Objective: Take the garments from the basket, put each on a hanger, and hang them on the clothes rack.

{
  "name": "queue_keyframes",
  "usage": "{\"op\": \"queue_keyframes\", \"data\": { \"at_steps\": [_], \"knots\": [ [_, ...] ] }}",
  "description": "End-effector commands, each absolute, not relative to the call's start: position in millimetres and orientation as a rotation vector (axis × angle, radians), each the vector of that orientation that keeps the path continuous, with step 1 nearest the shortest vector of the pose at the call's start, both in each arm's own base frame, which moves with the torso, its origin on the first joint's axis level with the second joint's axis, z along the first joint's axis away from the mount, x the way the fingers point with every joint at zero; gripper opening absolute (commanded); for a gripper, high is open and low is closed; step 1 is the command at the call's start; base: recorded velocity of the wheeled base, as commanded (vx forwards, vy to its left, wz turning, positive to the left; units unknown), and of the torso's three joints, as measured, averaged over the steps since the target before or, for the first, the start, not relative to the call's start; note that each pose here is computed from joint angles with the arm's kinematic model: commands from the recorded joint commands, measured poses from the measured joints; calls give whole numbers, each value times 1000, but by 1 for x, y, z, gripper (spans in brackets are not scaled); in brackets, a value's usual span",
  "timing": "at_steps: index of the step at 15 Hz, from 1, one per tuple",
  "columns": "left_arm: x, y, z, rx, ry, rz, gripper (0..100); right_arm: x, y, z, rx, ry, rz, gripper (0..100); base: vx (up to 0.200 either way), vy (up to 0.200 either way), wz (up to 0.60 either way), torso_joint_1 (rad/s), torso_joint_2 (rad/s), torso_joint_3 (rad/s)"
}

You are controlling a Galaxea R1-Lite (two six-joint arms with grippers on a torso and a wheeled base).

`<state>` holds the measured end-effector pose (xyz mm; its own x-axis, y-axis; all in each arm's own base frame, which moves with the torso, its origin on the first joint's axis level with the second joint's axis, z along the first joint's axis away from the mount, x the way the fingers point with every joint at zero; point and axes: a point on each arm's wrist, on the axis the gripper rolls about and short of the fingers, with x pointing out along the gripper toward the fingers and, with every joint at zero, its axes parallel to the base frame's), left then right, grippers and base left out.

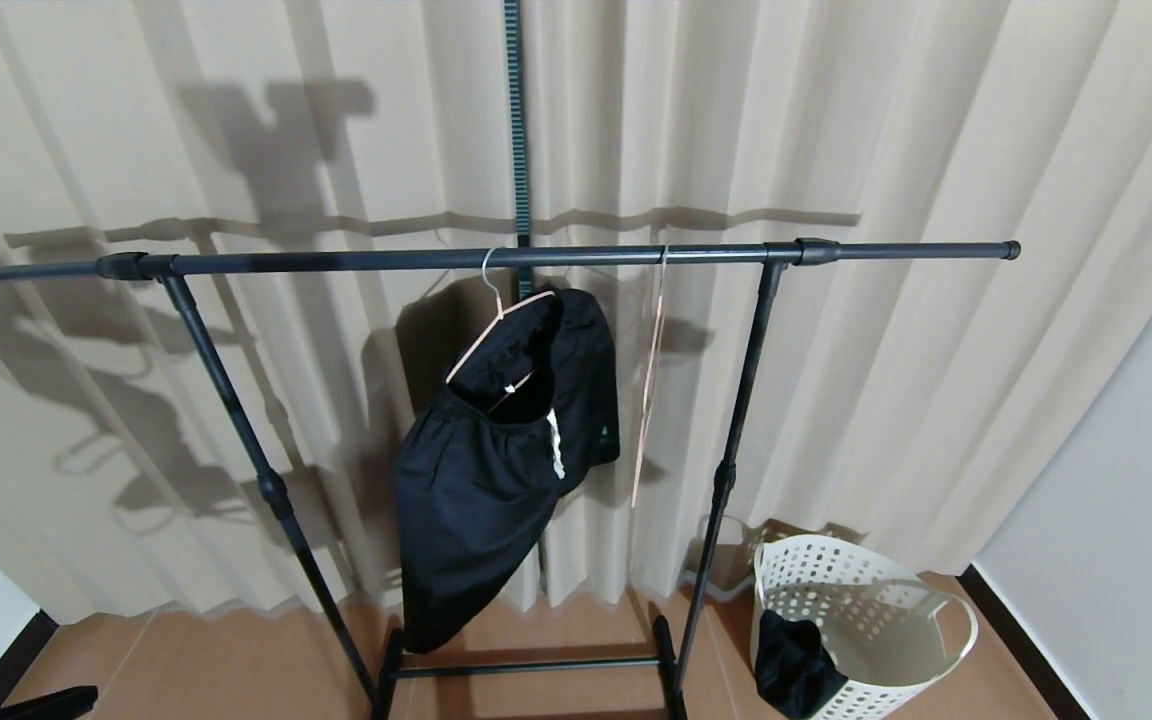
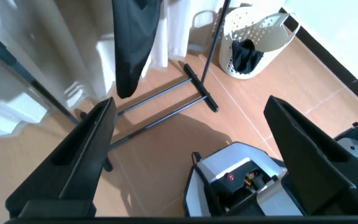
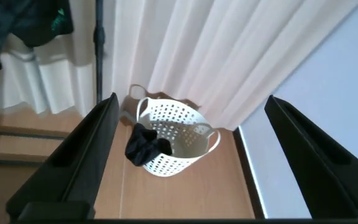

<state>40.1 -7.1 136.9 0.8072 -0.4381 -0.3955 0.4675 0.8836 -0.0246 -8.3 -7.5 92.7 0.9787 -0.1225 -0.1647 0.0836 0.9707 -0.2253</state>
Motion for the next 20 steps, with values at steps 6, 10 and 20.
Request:
{"op": "queue_keyframes", "data": {
  "at_steps": [6,10,20],
  "knots": [
    [11,-9,92,93,324,-364,100,-16,-2,77,-69,106,147,100,0,0,0,0,0,0],
    [-4,-6,85,74,219,-134,100,-22,0,75,-72,44,-20,100,0,0,0,0,0,0],
    [-20,0,79,54,69,-7,100,-22,0,75,-69,33,-16,100,0,0,0,0,0,0]
  ]
}}
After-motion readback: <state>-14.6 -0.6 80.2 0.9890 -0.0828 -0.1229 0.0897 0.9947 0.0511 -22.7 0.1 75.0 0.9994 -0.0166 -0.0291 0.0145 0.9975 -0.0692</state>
